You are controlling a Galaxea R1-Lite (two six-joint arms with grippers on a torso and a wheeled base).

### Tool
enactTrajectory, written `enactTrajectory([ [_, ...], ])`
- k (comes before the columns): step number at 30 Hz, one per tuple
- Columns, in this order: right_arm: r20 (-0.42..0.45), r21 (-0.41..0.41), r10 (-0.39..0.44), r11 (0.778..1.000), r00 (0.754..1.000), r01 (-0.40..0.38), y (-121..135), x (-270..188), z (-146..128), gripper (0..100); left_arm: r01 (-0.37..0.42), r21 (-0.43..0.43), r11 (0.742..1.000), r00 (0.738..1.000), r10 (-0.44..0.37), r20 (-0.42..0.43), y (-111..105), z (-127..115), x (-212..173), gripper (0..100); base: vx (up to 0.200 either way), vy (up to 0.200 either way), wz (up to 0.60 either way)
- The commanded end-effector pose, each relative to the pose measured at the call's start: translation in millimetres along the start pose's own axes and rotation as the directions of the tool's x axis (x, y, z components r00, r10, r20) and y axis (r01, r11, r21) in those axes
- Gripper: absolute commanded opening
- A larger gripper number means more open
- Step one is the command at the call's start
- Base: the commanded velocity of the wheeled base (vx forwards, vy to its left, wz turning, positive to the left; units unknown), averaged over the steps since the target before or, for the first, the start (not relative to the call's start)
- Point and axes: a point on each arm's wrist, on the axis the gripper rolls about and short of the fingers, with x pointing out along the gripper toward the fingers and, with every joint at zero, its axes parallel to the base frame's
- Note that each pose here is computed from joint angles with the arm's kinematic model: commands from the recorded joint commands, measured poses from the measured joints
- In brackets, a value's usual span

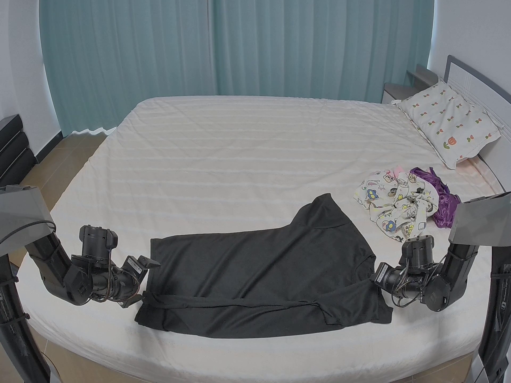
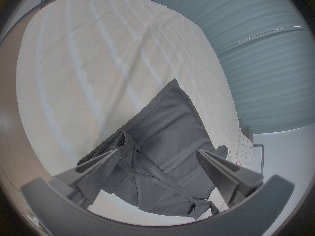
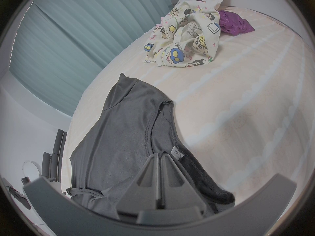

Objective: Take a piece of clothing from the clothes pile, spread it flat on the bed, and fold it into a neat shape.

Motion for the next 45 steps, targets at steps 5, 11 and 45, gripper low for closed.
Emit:
enactTrajectory([
  [5,0.000,0.003,0.046,0.999,0.999,-0.046,-1,-4,1,0,0.010,-0.002,1.000,1.000,-0.010,0.011,-2,4,0,100,0.000,0.000,0.00],
  [11,-0.008,-0.020,0.060,0.998,0.998,-0.060,-1,-4,1,0,0.030,0.014,0.999,0.999,-0.031,0.026,-8,6,-3,100,0.000,0.000,0.00],
  [45,0.003,-0.015,0.075,0.997,0.997,-0.075,1,-3,1,0,-0.179,0.270,0.946,0.984,0.169,0.062,7,-29,33,0,0.000,0.000,0.00],
])
